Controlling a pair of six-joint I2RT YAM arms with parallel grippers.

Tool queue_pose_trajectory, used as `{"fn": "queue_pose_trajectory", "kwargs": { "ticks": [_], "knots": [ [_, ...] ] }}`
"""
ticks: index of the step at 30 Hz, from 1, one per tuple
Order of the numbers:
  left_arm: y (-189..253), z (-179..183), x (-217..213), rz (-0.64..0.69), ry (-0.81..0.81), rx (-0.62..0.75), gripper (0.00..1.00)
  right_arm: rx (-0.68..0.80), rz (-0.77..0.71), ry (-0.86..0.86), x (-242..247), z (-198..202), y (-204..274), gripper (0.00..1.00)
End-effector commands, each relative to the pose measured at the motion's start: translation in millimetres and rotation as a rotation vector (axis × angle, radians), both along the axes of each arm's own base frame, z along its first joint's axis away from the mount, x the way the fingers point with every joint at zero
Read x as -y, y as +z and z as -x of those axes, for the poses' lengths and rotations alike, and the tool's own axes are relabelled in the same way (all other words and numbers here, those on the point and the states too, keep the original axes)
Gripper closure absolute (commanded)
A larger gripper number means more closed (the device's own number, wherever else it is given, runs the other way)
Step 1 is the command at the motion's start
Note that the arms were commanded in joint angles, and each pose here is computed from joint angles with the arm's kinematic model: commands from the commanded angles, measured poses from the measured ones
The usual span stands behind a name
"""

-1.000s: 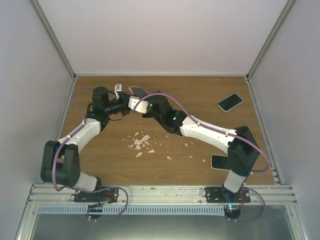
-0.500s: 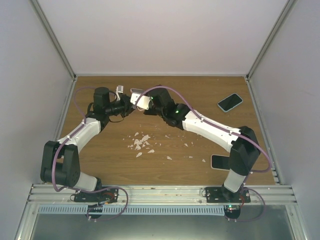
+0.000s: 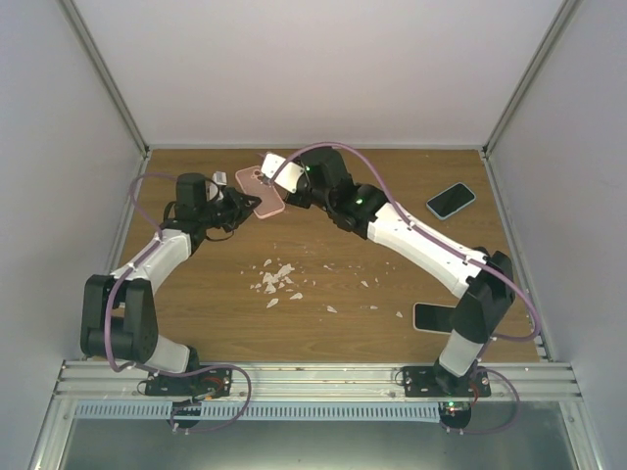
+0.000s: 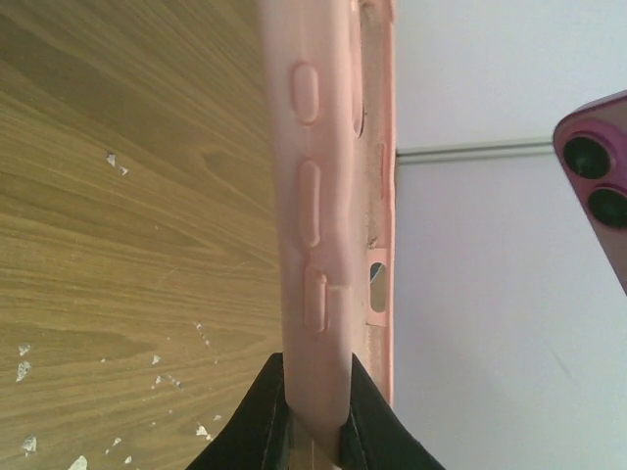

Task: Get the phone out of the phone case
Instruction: Remove the phone case from the phone, then place the phone case at the center of the board.

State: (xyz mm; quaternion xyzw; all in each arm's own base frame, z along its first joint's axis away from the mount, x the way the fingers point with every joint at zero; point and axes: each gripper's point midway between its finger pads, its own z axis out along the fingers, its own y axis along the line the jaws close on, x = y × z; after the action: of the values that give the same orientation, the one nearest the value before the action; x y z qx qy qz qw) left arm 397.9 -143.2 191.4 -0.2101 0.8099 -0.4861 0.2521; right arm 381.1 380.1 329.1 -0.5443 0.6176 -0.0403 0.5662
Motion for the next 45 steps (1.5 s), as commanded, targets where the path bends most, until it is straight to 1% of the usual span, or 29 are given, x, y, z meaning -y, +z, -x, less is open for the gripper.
{"fn": "queue_pose_trajectory", "kwargs": {
  "ticks": [1, 5, 7, 10, 14, 17, 25, 32, 39, 45],
  "knots": [
    [1.5, -7.3, -1.4, -0.047, -0.007, 0.063, 1.00, 0.007, -0.080, -0.031, 17.9, -1.3, 32.9, 0.99],
    [-7.1, -2.9, 7.1, -0.066, -0.070, 0.079, 1.00, -0.009, -0.099, -0.068, 37.0, -8.4, 35.6, 1.00],
    [-19.7, 2.4, 13.0, -0.088, -0.104, 0.064, 1.00, -0.015, -0.105, -0.087, 47.0, -11.4, 35.1, 1.00],
    [-42.5, 15.6, 29.4, -0.101, -0.183, 0.025, 1.00, -0.022, -0.112, -0.111, 60.3, -15.0, 34.4, 1.00],
    [-54.6, 21.5, 49.0, -0.120, -0.259, 0.026, 1.00, -0.026, -0.117, -0.136, 72.9, -18.0, 34.1, 1.00],
    [-60.3, 21.5, 60.1, -0.142, -0.296, 0.035, 1.00, -0.028, -0.116, -0.148, 78.1, -20.1, 32.5, 1.00],
    [-96.5, 25.9, 81.3, -0.180, -0.396, -0.017, 1.00, -0.032, -0.109, -0.155, 80.4, -21.4, 28.2, 1.00],
    [-117.5, 28.0, 83.6, -0.189, -0.428, -0.056, 1.00, -0.032, -0.100, -0.156, 81.1, -22.2, 24.1, 1.00],
    [-132.2, 25.8, 82.2, -0.206, -0.428, -0.086, 1.00, -0.039, -0.100, -0.153, 79.1, -23.4, 21.5, 1.00],
    [-153.3, 23.5, 71.1, -0.292, -0.397, -0.134, 1.00, -0.044, -0.097, -0.153, 77.8, -24.6, 19.2, 1.00]
  ]
}}
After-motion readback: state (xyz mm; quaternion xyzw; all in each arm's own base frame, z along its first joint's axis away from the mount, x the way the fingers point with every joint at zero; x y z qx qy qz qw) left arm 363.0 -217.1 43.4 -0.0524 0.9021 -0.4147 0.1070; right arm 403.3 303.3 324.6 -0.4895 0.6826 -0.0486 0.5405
